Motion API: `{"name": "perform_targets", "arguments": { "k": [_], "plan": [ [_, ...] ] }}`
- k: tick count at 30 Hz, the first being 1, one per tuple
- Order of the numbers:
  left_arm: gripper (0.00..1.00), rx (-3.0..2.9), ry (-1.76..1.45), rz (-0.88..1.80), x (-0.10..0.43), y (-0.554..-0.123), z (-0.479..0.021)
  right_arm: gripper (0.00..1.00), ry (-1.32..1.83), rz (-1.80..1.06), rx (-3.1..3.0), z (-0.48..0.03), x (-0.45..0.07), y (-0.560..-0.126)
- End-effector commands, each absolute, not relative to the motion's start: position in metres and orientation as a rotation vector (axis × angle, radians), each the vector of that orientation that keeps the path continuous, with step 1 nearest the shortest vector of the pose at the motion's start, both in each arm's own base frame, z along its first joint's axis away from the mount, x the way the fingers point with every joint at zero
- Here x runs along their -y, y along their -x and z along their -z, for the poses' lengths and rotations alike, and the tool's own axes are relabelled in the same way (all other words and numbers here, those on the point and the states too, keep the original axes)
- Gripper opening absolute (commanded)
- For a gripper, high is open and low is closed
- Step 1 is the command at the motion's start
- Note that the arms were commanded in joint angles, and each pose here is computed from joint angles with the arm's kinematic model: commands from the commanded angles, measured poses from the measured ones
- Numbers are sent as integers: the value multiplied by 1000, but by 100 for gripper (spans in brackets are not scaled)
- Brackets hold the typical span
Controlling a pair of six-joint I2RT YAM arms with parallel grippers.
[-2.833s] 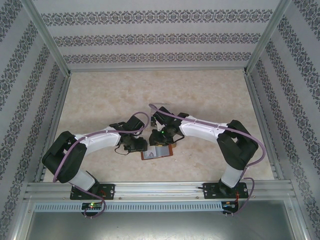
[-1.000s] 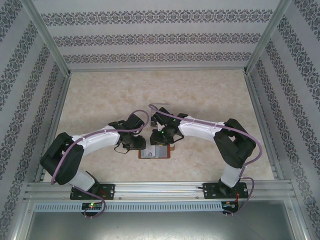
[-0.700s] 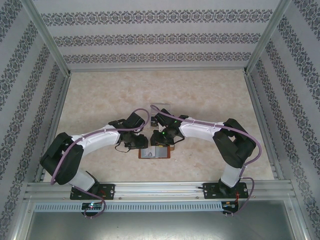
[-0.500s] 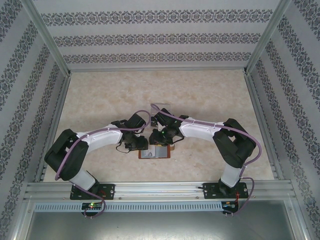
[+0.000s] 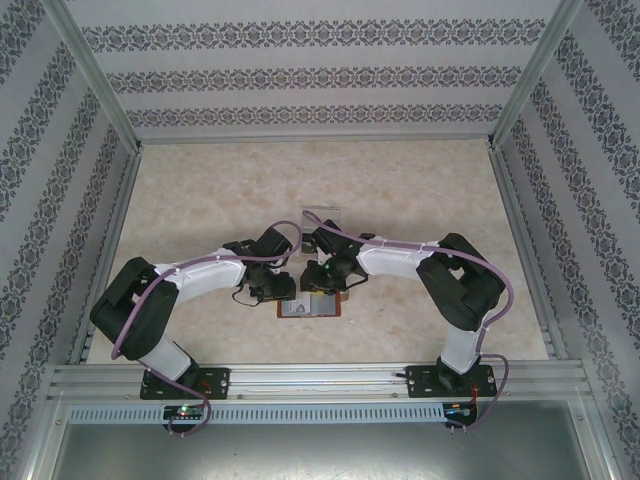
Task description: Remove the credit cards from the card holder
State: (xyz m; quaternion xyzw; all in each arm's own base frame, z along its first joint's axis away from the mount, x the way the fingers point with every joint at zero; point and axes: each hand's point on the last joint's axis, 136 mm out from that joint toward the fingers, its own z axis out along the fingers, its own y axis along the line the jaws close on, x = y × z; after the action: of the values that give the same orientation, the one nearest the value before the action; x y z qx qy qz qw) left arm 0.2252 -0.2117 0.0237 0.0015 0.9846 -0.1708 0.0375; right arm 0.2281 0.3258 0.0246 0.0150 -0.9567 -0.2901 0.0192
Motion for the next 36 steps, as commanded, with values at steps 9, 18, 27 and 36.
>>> {"name": "perform_targets", "arguments": {
  "k": [9,18,27,36],
  "plan": [
    [35,-3075,0,425,195,-214,-5,30,-9,944,2934,-5,-318,-224],
    [35,-3095,9,437,195,-209,2,28,49,1370,2797,-19,-340,-231],
    [35,-3109,14,427,193,-205,6,22,99,1573,2705,-19,-340,-236],
    [35,-3113,10,419,193,-205,6,12,105,1595,2710,-21,-339,-237]
  ]
}}
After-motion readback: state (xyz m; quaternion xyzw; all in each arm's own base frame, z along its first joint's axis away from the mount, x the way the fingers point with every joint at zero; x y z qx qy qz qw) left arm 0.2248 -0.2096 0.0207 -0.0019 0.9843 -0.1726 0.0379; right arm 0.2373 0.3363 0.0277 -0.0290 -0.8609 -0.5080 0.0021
